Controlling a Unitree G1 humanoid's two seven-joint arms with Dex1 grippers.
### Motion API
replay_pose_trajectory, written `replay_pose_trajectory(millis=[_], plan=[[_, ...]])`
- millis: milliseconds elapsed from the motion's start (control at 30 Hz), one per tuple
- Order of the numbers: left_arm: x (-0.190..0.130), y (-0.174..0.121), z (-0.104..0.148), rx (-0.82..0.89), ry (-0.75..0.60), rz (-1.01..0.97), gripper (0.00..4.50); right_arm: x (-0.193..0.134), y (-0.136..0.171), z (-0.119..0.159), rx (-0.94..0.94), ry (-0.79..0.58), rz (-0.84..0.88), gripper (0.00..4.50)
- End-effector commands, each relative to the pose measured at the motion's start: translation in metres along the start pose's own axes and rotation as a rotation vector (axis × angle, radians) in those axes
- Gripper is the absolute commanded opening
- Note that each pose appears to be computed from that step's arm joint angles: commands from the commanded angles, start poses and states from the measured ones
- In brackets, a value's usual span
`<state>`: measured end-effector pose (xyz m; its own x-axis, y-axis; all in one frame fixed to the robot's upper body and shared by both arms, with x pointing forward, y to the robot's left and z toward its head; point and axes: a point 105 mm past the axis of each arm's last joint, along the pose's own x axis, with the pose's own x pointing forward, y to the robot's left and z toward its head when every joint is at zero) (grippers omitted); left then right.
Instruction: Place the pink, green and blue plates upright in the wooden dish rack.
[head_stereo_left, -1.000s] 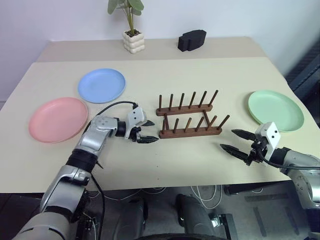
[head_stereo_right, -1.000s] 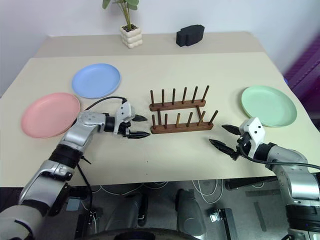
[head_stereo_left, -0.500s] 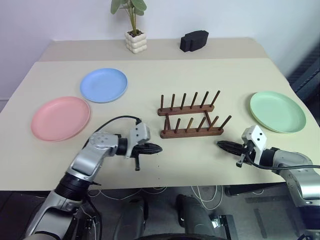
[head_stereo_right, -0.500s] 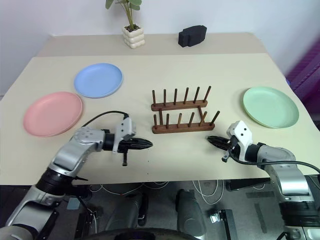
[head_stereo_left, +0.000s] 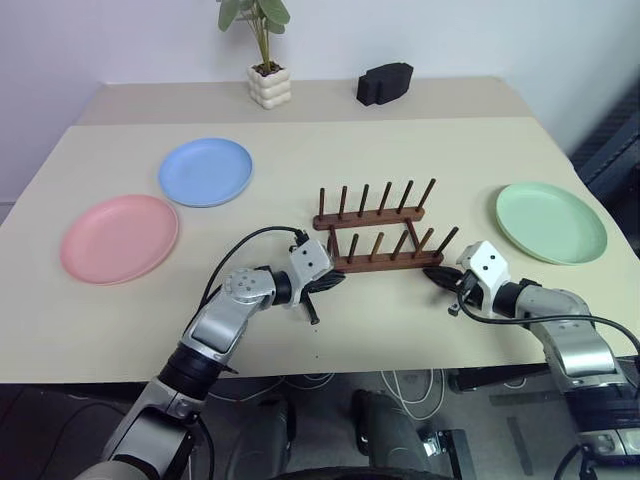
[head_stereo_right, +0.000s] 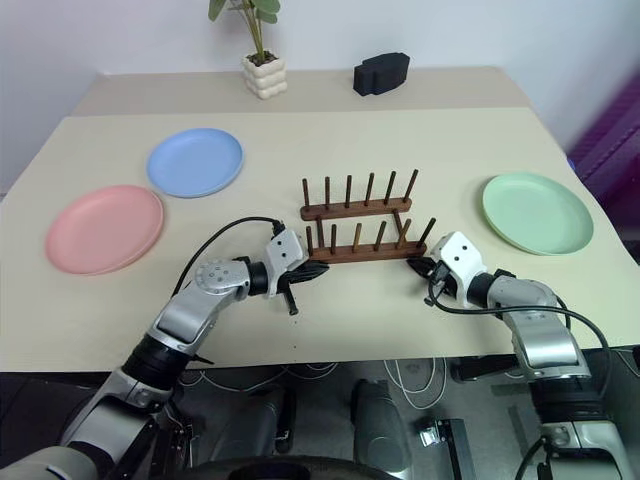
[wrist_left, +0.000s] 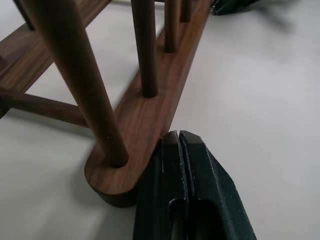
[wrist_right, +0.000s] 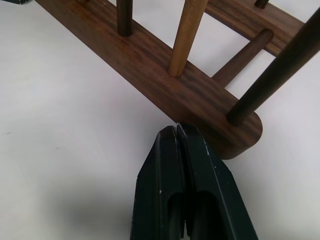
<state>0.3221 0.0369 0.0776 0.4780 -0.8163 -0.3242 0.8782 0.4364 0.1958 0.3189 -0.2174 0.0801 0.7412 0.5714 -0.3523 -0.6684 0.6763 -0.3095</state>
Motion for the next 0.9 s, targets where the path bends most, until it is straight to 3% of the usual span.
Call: replay_pose_trajectory(millis=[33,333,900], plan=[[-0.002,0.014,-0.008,-0.016,0.038,0.079,0.0,0.008,-0.006,-0.001,-0.019,0.003,-0.04,0.02],[-0.003,0.047,-0.014,-0.059,0.06,0.259,0.0,0.024,-0.015,0.009,-0.046,-0.039,-0.072,0.02],[-0.009,0.041,-0.017,-0.064,0.05,0.257,0.0,0.03,-0.015,0.016,-0.059,-0.072,-0.073,0.02]])
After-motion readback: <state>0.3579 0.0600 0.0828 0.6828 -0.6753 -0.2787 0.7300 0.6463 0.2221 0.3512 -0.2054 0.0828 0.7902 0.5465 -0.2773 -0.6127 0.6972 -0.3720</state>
